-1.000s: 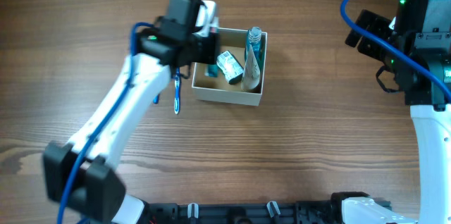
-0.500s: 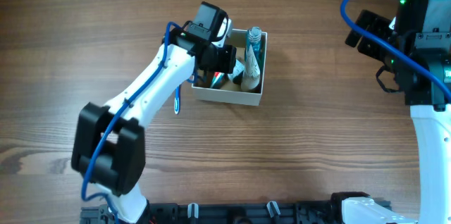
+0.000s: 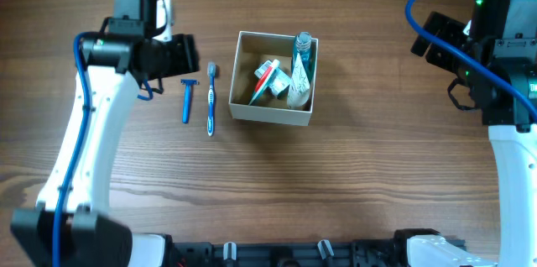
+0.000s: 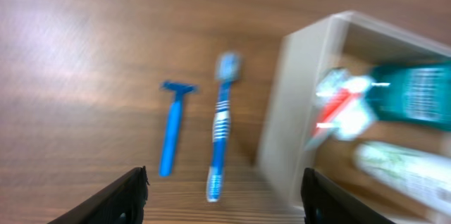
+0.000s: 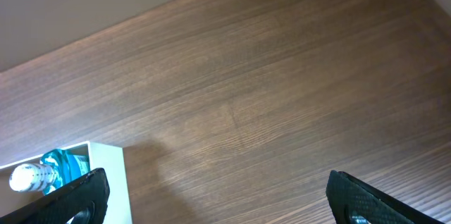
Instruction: Pack container
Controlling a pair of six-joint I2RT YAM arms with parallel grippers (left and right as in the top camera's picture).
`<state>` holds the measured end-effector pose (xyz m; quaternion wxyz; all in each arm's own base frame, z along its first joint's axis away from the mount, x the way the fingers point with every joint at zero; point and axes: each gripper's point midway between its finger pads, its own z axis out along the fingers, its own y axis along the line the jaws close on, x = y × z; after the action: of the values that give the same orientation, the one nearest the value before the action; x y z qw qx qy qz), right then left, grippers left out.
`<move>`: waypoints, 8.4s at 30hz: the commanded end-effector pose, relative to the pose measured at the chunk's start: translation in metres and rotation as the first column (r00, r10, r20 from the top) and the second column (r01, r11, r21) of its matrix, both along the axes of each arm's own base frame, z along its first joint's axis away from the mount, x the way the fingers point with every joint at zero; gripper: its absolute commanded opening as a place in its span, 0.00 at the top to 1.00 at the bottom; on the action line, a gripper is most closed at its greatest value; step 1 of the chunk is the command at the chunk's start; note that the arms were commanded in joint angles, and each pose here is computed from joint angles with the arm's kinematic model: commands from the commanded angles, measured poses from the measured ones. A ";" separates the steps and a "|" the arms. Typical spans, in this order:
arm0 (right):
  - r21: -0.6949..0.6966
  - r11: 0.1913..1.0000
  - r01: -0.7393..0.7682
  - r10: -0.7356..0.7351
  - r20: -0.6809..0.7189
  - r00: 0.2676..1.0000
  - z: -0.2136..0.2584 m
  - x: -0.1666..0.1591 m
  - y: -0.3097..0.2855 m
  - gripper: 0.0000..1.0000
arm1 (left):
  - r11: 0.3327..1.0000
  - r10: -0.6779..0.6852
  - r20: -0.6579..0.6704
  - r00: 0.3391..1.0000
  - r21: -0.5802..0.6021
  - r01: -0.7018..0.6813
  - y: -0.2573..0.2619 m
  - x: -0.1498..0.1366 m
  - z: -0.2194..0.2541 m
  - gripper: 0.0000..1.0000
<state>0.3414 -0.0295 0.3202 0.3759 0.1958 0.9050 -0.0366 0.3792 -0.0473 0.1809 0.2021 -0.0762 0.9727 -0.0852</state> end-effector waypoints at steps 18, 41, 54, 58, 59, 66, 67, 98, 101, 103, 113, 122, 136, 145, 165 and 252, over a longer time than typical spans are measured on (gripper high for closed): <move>0.003 1.000 0.001 -0.001 0.027 1.000 0.009 0.000 0.000 0.00 | 0.994 -0.058 -0.470 0.881 0.057 0.097 0.023 -0.023 -0.195 0.51; 0.002 1.000 0.001 -0.001 0.027 1.000 0.009 0.000 0.000 0.00 | 0.998 -0.057 -0.368 0.928 0.003 0.063 0.001 -0.020 -0.096 0.96; 0.003 1.000 0.001 -0.001 0.027 1.000 0.009 0.000 0.000 0.00 | 0.942 -0.328 0.102 0.939 -0.043 0.333 -0.148 -0.008 0.016 0.96; 0.003 1.000 0.001 -0.001 0.027 1.000 0.009 0.000 0.000 0.00 | 0.941 -0.336 0.077 0.939 -0.016 0.338 -0.171 0.006 -0.017 0.96; 0.003 1.000 0.001 -0.001 0.027 1.000 0.009 0.000 0.000 0.00 | 0.939 -0.342 0.066 0.937 -0.014 0.344 -0.176 0.010 -0.028 0.96; 0.003 1.000 0.001 -0.001 0.027 1.000 0.009 0.000 0.000 0.00 | 0.937 -0.350 -0.023 0.937 0.000 0.350 -0.184 0.017 -0.080 0.78; 0.002 1.000 0.001 -0.001 0.027 1.000 0.009 0.000 0.000 0.00 | 0.937 -0.349 -0.015 0.937 -0.002 0.349 -0.184 0.017 -0.075 0.65; 0.003 1.000 0.001 -0.001 0.027 1.000 0.009 0.000 0.000 0.00 | 0.990 -0.044 -0.248 0.968 0.120 0.076 -0.033 0.026 -0.116 0.12; 0.003 1.000 0.001 -0.001 0.027 1.000 0.009 0.000 0.000 0.00 | 0.988 -0.042 -0.295 0.954 0.127 0.083 -0.033 0.023 -0.135 0.12; 0.003 1.000 0.001 -0.001 0.027 1.000 0.009 0.000 0.000 0.00 | 0.988 -0.040 -0.327 0.944 0.131 0.087 -0.032 0.019 -0.146 0.13; 0.002 1.000 0.001 -0.001 0.027 1.000 0.009 0.000 0.000 0.00 | 0.986 -0.032 -0.469 0.883 0.132 0.106 -0.029 -0.008 -0.186 0.33; 0.002 1.000 0.001 -0.001 0.027 1.000 0.009 0.000 0.000 0.00 | 0.987 0.001 -0.494 0.869 0.137 0.078 -0.027 -0.019 -0.196 0.96; 0.003 1.000 0.001 -0.001 0.027 1.000 0.009 0.000 0.000 0.00 | 0.991 0.060 -0.375 0.925 0.130 -0.012 -0.016 -0.005 -0.102 0.96; 0.003 1.000 0.001 -0.001 0.027 1.000 0.009 0.000 0.000 0.00 | 0.998 -0.054 0.033 0.998 0.016 0.054 -0.058 0.002 0.045 0.96; 0.003 1.000 0.001 -0.001 0.027 1.000 0.009 0.000 0.000 0.00 | 0.948 -0.309 -0.056 0.950 0.058 0.312 -0.170 0.035 -0.070 0.96; 0.003 1.000 0.001 -0.001 0.027 1.000 0.009 0.000 0.000 0.00 | 0.997 -0.073 0.648 0.758 0.027 0.073 0.015 -0.154 0.022 0.00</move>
<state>0.3413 -0.0295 0.3201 0.3757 0.1958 0.9051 -0.0366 0.2311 -0.0238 0.2181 0.5183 -0.0195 0.8500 -0.0918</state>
